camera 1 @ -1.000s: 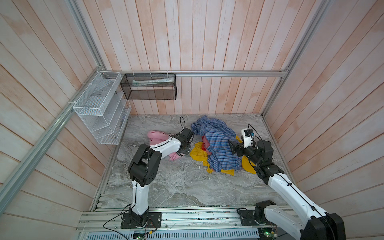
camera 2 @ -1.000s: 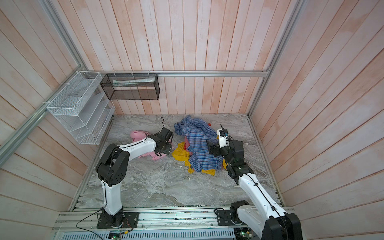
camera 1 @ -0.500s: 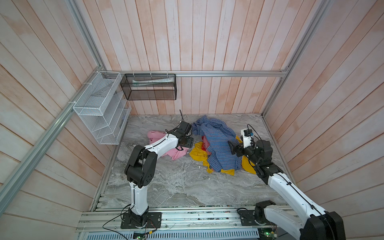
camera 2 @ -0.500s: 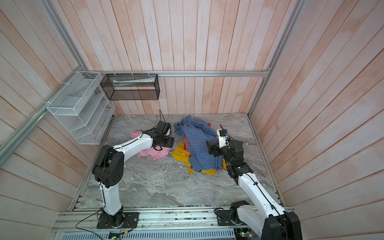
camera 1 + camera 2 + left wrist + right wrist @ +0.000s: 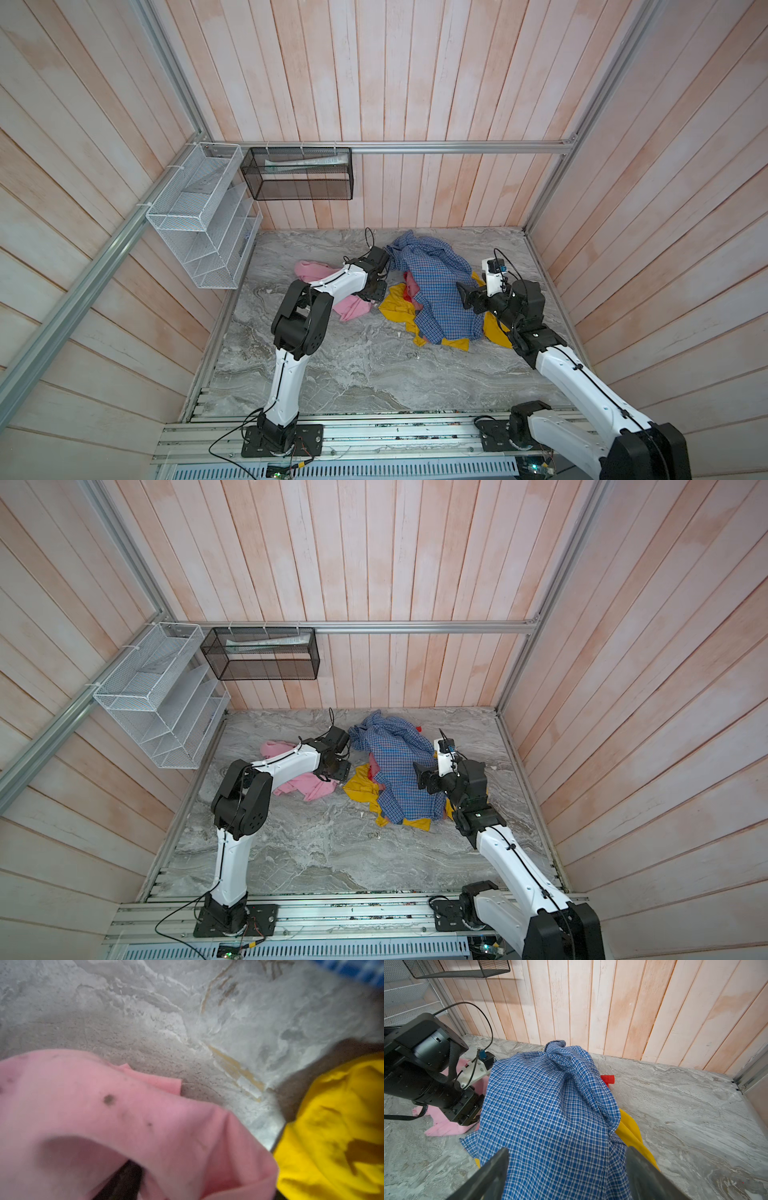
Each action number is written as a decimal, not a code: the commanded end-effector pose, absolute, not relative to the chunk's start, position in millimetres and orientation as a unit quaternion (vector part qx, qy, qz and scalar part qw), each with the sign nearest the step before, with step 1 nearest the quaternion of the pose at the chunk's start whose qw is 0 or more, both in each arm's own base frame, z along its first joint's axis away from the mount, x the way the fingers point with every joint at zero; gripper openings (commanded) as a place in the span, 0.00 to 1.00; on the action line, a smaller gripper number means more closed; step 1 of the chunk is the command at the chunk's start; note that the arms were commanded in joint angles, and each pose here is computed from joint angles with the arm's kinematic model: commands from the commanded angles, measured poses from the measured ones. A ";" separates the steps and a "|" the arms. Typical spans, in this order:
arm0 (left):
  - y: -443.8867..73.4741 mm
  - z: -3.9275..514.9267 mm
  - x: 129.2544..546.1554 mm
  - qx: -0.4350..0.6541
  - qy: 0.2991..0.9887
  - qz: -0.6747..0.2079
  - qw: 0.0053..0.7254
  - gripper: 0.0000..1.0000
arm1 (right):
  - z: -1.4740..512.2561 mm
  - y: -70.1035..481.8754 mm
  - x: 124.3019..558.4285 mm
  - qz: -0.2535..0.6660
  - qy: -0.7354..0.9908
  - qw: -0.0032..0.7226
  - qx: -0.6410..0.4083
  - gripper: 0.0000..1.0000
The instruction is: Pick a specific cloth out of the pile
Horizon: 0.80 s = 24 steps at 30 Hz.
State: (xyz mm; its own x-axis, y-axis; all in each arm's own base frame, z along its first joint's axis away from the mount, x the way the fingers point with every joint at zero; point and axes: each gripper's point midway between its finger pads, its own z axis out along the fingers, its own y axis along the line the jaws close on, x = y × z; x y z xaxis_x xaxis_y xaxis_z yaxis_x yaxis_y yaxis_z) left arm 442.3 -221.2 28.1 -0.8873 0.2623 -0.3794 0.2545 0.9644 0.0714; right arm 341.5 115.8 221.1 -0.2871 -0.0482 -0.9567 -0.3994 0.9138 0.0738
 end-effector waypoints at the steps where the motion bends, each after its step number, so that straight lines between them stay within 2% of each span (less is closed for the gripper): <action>1: -205.9 4.5 424.9 0.122 0.979 0.035 0.157 0.73 | 230.0 114.4 342.8 0.144 0.785 0.585 -0.143 0.88; 4: -204.2 -4.9 424.9 0.116 0.981 0.041 0.148 0.67 | 230.6 114.0 343.3 0.144 0.785 0.586 -0.142 0.88; 11: -201.7 -16.2 428.2 0.088 0.985 0.006 0.151 0.29 | 232.5 109.6 341.9 0.134 0.785 0.589 -0.137 0.88; 18: -177.1 2.2 429.6 0.038 0.983 -0.001 0.181 0.01 | 230.5 102.2 339.3 0.121 0.790 0.588 -0.128 0.88; 24: -182.0 31.7 431.6 0.045 0.971 -0.037 0.230 0.00 | 238.0 96.7 339.4 0.115 0.786 0.597 -0.113 0.89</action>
